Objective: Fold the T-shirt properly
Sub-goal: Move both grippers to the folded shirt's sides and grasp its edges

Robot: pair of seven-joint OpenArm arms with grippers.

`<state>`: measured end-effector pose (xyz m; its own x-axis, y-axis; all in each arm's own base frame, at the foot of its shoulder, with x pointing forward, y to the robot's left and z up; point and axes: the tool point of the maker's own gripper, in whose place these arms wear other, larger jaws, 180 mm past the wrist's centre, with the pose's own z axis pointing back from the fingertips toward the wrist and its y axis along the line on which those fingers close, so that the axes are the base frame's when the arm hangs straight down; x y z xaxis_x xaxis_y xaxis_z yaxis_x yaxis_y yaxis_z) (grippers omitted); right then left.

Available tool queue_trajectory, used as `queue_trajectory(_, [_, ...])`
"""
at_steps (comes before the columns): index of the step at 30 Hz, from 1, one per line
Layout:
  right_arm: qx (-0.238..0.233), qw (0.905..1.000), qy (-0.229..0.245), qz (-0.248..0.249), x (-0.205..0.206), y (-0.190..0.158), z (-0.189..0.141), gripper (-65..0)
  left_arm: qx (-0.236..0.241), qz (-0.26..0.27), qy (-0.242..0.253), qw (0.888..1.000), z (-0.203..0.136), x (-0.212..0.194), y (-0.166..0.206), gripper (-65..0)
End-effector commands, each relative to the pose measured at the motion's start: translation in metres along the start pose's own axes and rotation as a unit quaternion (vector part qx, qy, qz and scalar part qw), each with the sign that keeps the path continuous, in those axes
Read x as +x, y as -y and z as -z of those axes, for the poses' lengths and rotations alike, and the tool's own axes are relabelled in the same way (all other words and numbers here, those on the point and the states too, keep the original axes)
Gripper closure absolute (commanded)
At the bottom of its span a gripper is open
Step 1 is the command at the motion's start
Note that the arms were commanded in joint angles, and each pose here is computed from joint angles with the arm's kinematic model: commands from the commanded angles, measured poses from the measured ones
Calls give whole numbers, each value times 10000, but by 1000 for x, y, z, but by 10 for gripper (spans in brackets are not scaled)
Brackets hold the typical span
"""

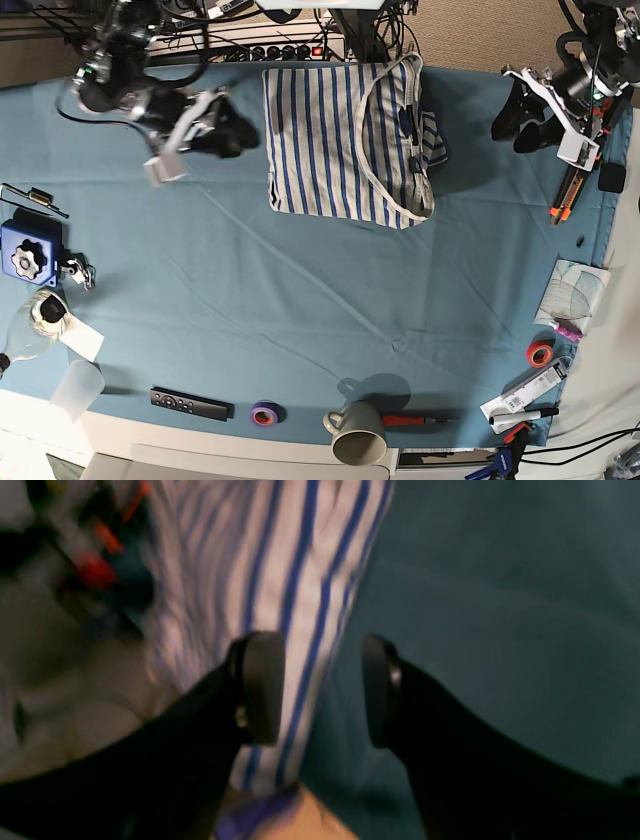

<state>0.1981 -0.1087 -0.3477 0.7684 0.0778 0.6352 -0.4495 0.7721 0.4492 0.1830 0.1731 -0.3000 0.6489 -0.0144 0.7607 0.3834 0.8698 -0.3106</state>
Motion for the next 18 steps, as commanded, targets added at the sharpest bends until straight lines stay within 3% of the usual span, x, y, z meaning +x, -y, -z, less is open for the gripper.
queue_trajectory(1, [-15, 9998, 85, -172, 8, -3, 0, -262, -87, 83, 217, 9997, -2, 12, 4, -261])
queue_trajectory(4, [-237, 9988, 182, -395, 14, 1, 8, -262, -225, 125, 138, 9996, 6, 9, 11, -261])
queue_trajectory(8, [-163, 9981, 353, -485, 22, -5, 13, -262, -392, 394, -135, 9984, 29, -4, 30, -261])
queue_trajectory(13, [-137, 9996, 199, -164, 15, -5, 20, -262, -105, 489, -525, 9974, 49, -17, 34, -261])
queue_trajectory(18, [-71, 9996, 173, 191, 2, 3, 29, -262, -450, 605, -503, 9959, 63, -13, 55, -261])
